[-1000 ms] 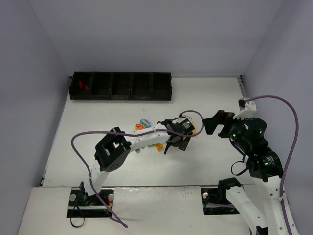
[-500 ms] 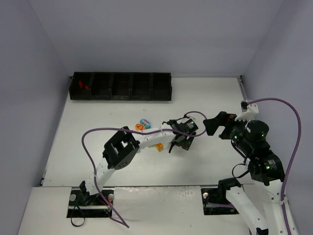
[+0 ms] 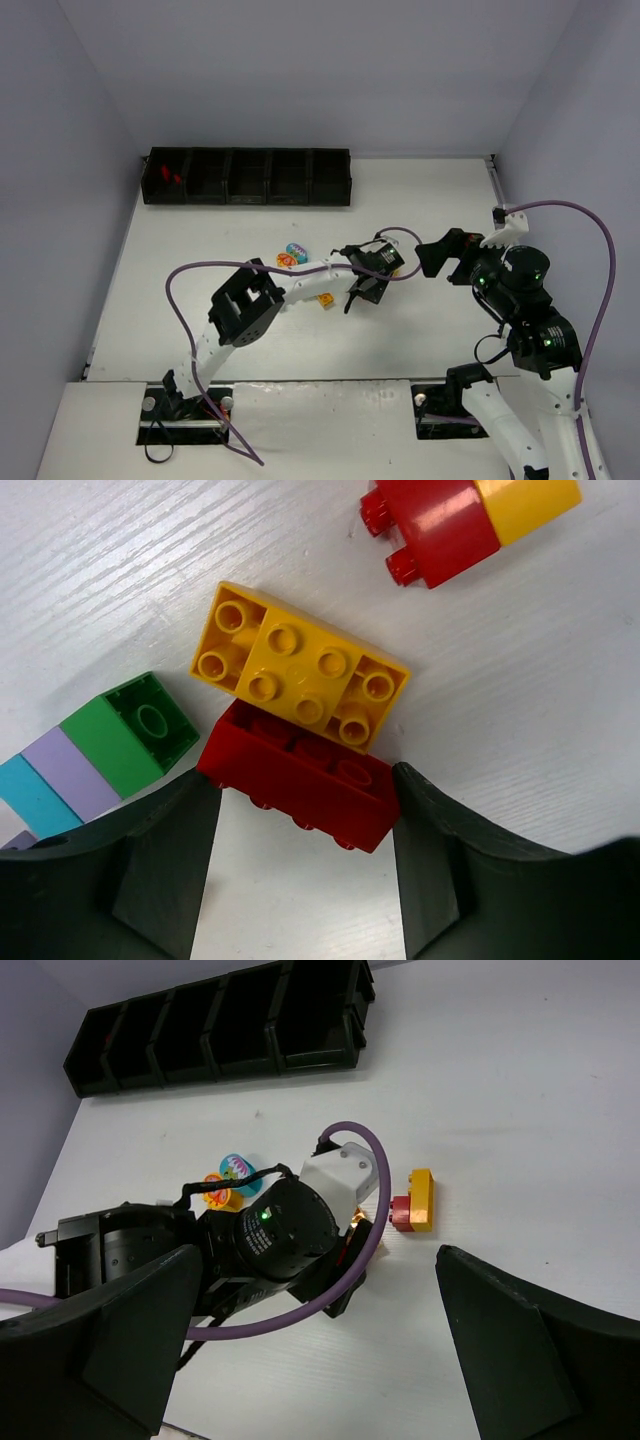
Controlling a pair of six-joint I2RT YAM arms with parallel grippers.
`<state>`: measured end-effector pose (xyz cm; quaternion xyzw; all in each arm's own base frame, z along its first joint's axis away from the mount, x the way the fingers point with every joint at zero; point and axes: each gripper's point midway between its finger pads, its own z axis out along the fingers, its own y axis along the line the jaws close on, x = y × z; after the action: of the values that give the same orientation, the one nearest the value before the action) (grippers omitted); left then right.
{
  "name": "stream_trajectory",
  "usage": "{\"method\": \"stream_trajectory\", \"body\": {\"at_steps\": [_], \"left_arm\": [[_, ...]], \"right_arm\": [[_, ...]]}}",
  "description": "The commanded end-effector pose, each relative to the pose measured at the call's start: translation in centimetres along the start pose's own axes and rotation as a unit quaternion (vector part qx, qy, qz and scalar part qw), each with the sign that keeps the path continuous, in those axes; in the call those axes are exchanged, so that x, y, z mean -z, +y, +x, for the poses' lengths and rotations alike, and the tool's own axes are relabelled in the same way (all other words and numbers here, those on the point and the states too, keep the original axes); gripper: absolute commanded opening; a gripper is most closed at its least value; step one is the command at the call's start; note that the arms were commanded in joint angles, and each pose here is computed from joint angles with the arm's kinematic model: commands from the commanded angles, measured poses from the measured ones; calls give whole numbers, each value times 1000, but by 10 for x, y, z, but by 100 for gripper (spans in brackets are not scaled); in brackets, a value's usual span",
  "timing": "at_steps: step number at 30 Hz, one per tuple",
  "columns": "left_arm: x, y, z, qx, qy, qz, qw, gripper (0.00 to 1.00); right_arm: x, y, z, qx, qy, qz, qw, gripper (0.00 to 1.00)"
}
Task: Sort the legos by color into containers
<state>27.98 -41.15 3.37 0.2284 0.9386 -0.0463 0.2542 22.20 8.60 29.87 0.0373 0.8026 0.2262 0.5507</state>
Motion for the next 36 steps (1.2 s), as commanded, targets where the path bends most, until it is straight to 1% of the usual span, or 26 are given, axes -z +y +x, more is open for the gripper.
{"method": "stream_trajectory", "body": {"at_steps": [1,2,4,5,8,9,11,12,14,15,17,18,19,21,22,23,24,25,26,27,28,29,30,31,34,36], "left_arm": [[29,19,-11,14,-20,-19,1000,0],[33,24,-6,17,-16,-25,999,0],[61,31,-17,27,-35,-24,999,0],[71,37,-16,27,-35,-31,999,0],[119,58,-38,43,-76,-39,995,0],[142,73,-55,59,-103,-42,992,0],[162,97,-66,74,-120,-57,988,0],[178,126,-79,100,-139,-70,983,0],[189,165,-89,121,-154,-96,976,0],[196,206,-94,150,-164,-124,967,0],[203,251,-102,166,-179,-154,957,0],[209,294,-109,200,-193,-177,944,0],[210,312,-112,210,-197,-175,942,0],[213,354,-124,218,-221,-197,930,0],[217,392,-124,234,-228,-213,921,0],[209,412,-125,245,-227,-219,917,0],[208,431,-132,254,-241,-222,910,0],[215,464,-134,270,-253,-233,899,0],[199,483,-132,278,-242,-242,897,1],[210,513,-137,291,-264,-260,882,1],[189,524,-139,295,-254,-259,884,2],[188,549,-135,309,-257,-272,874,2],[183,562,-137,320,-259,-274,869,2],[176,586,-140,333,-264,-281,860,3],[155,618,-147,358,-270,-283,848,4],[146,634,-145,370,-271,-289,841,5]], "right_arm": [[-2,9,-12,2,-21,-18,1000,99],[-2,10,-13,4,-21,-20,1000,100],[-2,11,-15,5,-23,-22,999,100],[-1,13,-17,7,-23,-26,999,99],[-1,16,-20,9,-22,-32,999,100],[-1,18,-20,11,-21,-36,999,100],[-4,19,-19,14,-13,-40,999,100],[-5,19,-19,19,-11,-41,999,100],[-10,19,-18,23,-4,-41,999,100],[-12,17,-18,24,-4,-35,999,100],[-16,19,-15,27,5,-35,999,100],[-22,17,-15,27,10,-29,999,100],[-24,16,-15,25,13,-27,999,100],[-34,14,-15,25,20,-21,999,100],[-38,13,-15,25,21,-18,999,100],[-43,11,-16,24,19,-15,999,100],[-48,9,-14,20,25,-7,999,100],[-51,6,-16,17,25,1,1000,100],[-53,5,-15,17,27,3,999,100],[-58,2,-13,20,32,8,999,100],[-60,0,-12,19,34,12,999,100],[-62,-2,-10,18,37,19,999,100],[-64,-5,-6,16,41,25,999,100],[-66,-9,-5,15,41,33,998,100],[-71,-16,3,3,49,49,998,100],[-73,-19,7,2,55,54,997,100]]}}
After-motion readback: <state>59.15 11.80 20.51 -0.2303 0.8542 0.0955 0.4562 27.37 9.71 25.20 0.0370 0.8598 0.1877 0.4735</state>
